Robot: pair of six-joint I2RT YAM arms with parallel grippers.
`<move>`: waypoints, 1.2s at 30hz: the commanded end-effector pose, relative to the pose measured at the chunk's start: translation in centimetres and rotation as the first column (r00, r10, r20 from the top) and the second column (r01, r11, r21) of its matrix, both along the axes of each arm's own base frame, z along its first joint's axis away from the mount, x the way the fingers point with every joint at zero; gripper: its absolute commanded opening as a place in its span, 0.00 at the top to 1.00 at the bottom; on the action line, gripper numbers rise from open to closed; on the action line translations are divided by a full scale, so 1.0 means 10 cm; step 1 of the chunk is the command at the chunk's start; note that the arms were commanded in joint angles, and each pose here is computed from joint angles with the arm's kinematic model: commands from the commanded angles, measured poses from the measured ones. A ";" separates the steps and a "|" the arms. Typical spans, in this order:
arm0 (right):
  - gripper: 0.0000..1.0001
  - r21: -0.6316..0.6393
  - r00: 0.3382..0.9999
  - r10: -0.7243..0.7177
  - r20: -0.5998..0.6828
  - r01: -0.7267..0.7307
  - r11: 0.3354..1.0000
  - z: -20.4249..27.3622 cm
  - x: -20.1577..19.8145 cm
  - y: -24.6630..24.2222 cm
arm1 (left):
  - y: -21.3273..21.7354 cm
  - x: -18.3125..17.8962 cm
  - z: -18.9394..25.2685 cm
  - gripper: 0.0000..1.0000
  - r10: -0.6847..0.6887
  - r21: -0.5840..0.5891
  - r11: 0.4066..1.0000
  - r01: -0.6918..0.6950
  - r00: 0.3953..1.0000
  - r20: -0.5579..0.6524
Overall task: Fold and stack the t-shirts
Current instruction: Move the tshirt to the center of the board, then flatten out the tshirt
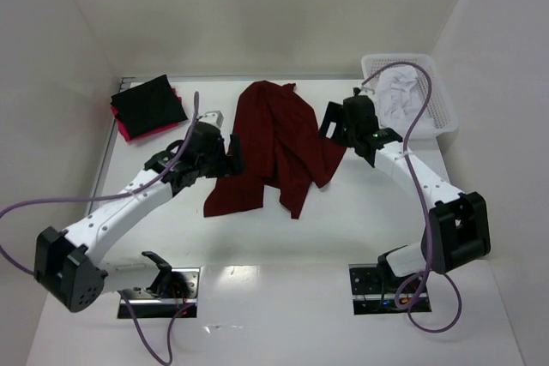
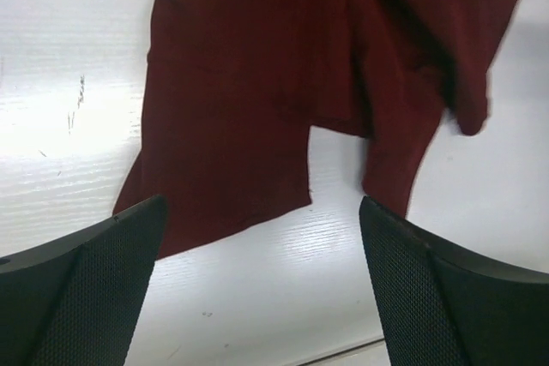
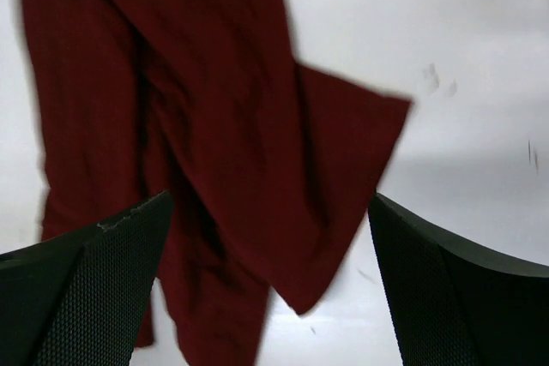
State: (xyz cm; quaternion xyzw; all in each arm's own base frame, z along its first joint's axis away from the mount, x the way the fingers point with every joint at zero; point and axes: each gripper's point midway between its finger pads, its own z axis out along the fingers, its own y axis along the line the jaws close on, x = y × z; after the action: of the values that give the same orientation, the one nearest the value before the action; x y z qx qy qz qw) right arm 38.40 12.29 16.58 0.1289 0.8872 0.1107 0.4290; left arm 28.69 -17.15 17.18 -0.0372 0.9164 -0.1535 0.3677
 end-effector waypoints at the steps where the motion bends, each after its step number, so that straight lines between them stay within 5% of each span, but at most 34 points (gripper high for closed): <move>1: 0.00 0.032 0.997 -0.073 0.014 0.072 0.997 -0.07 0.00 -0.05 | 0.01 0.07 -0.43 0.00 -0.005 0.071 0.997 0.013 0.995 -0.102; 12: 0.09 -0.015 0.974 -0.106 -0.201 0.105 0.994 -0.98 0.05 -0.11 | 0.15 0.30 -1.13 0.00 0.024 0.131 0.991 0.010 0.968 -0.251; 24: 0.24 -0.091 0.961 -0.161 -0.227 0.144 0.985 -1.18 0.22 -0.29 | 0.27 0.31 -1.39 0.04 0.039 0.141 0.990 0.007 0.946 -0.322; 36: 0.54 -0.137 0.951 -0.170 -0.258 0.138 0.981 -1.37 0.35 -0.30 | 0.25 0.27 -1.49 0.05 0.019 0.122 0.992 0.027 0.934 -0.356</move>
State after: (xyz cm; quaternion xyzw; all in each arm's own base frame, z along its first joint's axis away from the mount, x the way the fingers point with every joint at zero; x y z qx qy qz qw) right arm 39.63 9.59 2.14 0.1830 0.9374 0.0160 0.2958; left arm 31.59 -14.54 2.78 -0.0498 0.9746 -0.0802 0.2031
